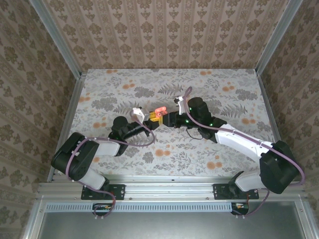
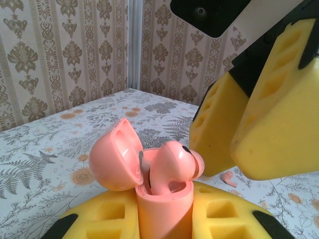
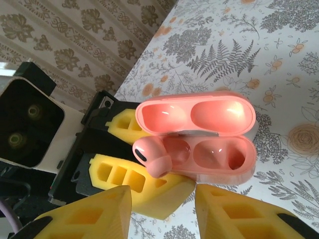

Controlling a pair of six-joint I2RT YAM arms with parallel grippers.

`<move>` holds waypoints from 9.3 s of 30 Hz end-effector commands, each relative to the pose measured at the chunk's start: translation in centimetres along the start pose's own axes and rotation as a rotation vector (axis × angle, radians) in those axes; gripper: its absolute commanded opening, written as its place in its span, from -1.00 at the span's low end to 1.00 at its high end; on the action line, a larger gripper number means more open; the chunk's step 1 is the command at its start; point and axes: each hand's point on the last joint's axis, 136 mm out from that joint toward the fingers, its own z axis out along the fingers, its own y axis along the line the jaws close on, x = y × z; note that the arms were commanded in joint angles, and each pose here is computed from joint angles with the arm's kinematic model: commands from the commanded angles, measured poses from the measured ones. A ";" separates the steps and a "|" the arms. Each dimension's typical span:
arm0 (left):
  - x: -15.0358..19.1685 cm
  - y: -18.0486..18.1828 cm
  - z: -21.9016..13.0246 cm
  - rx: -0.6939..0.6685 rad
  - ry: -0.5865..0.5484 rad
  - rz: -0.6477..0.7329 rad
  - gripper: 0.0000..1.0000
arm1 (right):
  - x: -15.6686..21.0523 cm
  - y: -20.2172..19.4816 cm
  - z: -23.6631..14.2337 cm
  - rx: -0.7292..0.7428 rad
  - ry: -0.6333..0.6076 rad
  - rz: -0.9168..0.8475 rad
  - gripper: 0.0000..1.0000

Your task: Insert wireless bluetooth earbuds into charging case

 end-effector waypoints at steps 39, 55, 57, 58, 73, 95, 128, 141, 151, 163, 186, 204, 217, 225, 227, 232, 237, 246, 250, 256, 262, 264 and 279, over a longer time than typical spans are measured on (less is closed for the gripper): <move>-1.7 0.0 -0.4 -0.011 -0.044 0.021 -0.81 | -4.1 1.6 -3.0 0.028 -0.150 -0.031 -0.30; -1.7 0.0 -0.4 -0.012 -0.041 0.020 -0.80 | -3.2 3.4 -0.7 -0.047 -0.019 -0.021 -0.34; -1.7 0.0 -0.5 -0.013 -0.039 0.022 -0.81 | -3.3 3.2 -0.6 -0.035 -0.016 -0.024 -0.35; -1.7 0.0 -0.5 -0.013 -0.039 0.022 -0.80 | -3.3 3.1 -0.6 -0.027 -0.015 -0.025 -0.34; -1.8 0.1 -0.4 -0.017 -0.039 0.028 -0.80 | -2.3 1.3 1.3 0.019 0.037 -0.007 -0.42; -1.9 0.0 -0.6 -0.021 -0.036 0.032 -0.81 | -3.2 0.0 1.7 0.081 -0.005 0.000 -0.55; -1.9 -0.3 -0.9 -0.021 -0.034 0.040 -0.81 | -3.4 2.8 0.4 -0.017 0.054 -0.014 -0.49; -1.9 -0.2 -1.0 -0.029 -0.033 0.044 -0.81 | -3.2 2.4 1.8 -0.029 0.079 -0.004 -0.53; -1.9 -0.2 -0.9 -0.027 -0.030 0.045 -0.81 | -2.6 2.1 1.4 -0.009 0.100 0.004 -0.53; -1.5 -0.4 -1.0 -0.019 -0.006 0.058 -0.81 | -5.1 0.7 -4.3 0.100 0.033 0.029 -0.44; -0.5 -1.6 -1.0 0.001 0.070 0.106 -0.81 | 4.1 -14.6 -17.9 0.661 0.419 0.489 -0.40; 0.0 -1.8 -0.9 -0.004 0.090 0.105 -0.81 | 11.9 -20.3 -16.9 0.770 0.605 0.660 -0.29; 0.2 -1.6 -0.9 -0.015 0.100 0.108 -0.81 | 11.7 -23.1 -14.6 0.787 0.677 0.619 -0.34; 0.4 -1.4 -1.1 -0.028 0.107 0.108 -0.81 | 12.1 -24.2 -13.7 0.805 0.723 0.598 -0.36; 0.5 -1.3 -1.1 -0.032 0.110 0.107 -0.81 | 12.1 -24.5 -13.6 0.821 0.730 0.584 -0.37; 0.5 -1.3 -1.2 -0.034 0.112 0.106 -0.81 | 12.2 -24.9 -13.4 0.827 0.743 0.579 -0.44; 0.7 -1.2 -1.3 -0.042 0.118 0.103 -0.81 | 12.1 -25.1 -13.1 0.826 0.739 0.574 -0.50; 1.0 -1.1 -1.3 -0.044 0.125 0.100 -0.81 | 11.8 -25.1 -12.8 0.824 0.736 0.562 -0.68; 1.0 -1.1 -1.3 -0.044 0.125 0.100 -0.81 | 11.6 -24.9 -12.9 0.829 0.730 0.552 -0.71; 1.2 -1.0 -1.3 -0.047 0.134 0.098 -0.81 | 10.6 -24.2 -12.9 0.833 0.696 0.525 -0.72; 2.0 -0.6 -1.1 -0.066 0.145 0.097 -0.81 | 8.9 -22.7 -12.8 0.826 0.626 0.485 -0.74; 2.3 -0.5 -0.8 -0.073 0.146 0.096 -0.82 | 8.2 -22.0 -12.7 0.822 0.588 0.466 -0.74; 4.7 0.9 1.7 -0.138 0.130 0.079 -0.82 | 2.5 -14.5 -10.0 0.693 0.140 0.326 -0.74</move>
